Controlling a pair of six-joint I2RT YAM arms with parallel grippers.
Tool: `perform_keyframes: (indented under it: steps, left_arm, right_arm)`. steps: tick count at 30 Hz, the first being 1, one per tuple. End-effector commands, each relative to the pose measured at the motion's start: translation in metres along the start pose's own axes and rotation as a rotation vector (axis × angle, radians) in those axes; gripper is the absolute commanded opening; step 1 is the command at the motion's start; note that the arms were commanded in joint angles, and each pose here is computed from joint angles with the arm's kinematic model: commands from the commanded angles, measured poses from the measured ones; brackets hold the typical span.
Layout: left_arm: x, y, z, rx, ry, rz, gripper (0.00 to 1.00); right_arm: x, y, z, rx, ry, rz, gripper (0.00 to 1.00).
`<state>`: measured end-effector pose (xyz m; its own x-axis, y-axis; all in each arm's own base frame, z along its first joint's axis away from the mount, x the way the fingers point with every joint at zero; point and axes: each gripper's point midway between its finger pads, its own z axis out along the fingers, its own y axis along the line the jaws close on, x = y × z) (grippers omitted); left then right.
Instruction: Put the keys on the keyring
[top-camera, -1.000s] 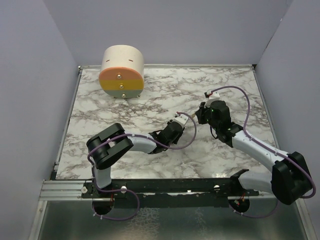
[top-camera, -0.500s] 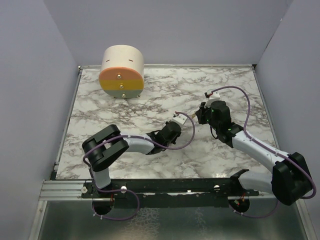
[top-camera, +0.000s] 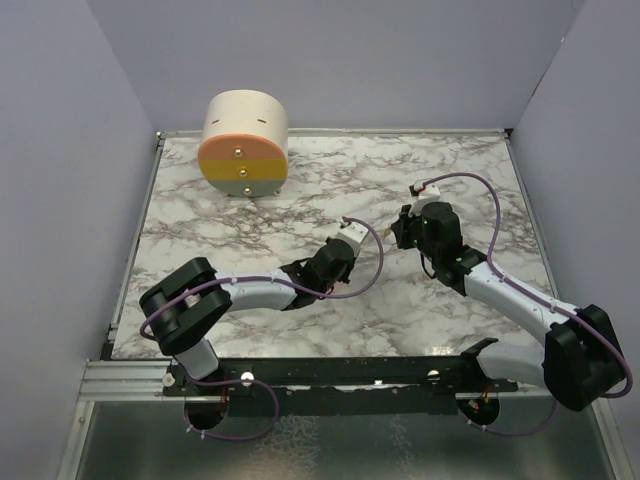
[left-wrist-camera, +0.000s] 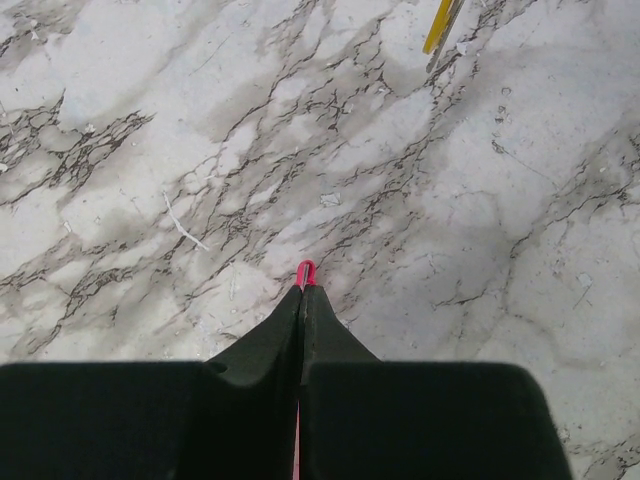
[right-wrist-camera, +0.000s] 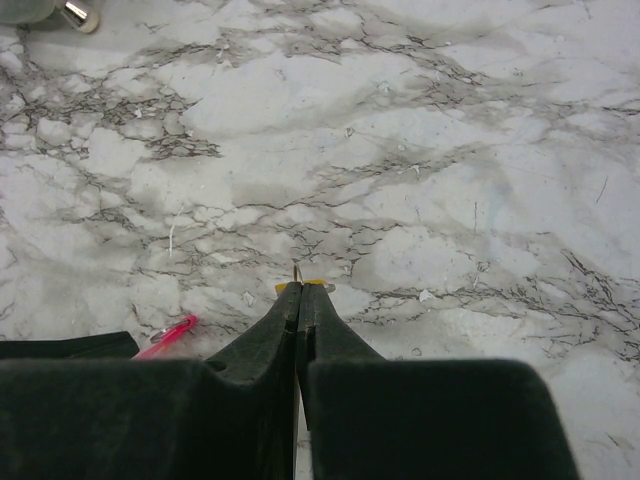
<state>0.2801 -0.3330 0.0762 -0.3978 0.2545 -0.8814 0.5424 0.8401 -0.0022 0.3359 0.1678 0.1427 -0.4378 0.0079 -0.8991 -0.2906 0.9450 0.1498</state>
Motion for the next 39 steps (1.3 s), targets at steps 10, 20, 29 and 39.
perform_keyframes:
  steps: [10,20,29,39]
  left_arm:
    - [0.008,0.002,-0.002,0.027,0.018,-0.023,0.52]
    - [0.016,0.003,0.015,0.046,0.041,-0.033,0.49]
    - [0.019,0.004,0.031,0.061,0.058,-0.036,0.42]
    - [0.016,-0.001,0.037,0.089,0.053,-0.039,0.25]
  right_arm:
    - [-0.001,0.004,-0.003,-0.02,-0.006,-0.004,0.01]
    - [-0.002,0.004,-0.002,-0.022,-0.009,-0.004,0.01]
    - [-0.001,0.004,-0.001,-0.022,-0.006,-0.006,0.01]
    - [0.0,0.004,-0.001,-0.02,-0.005,-0.007,0.01]
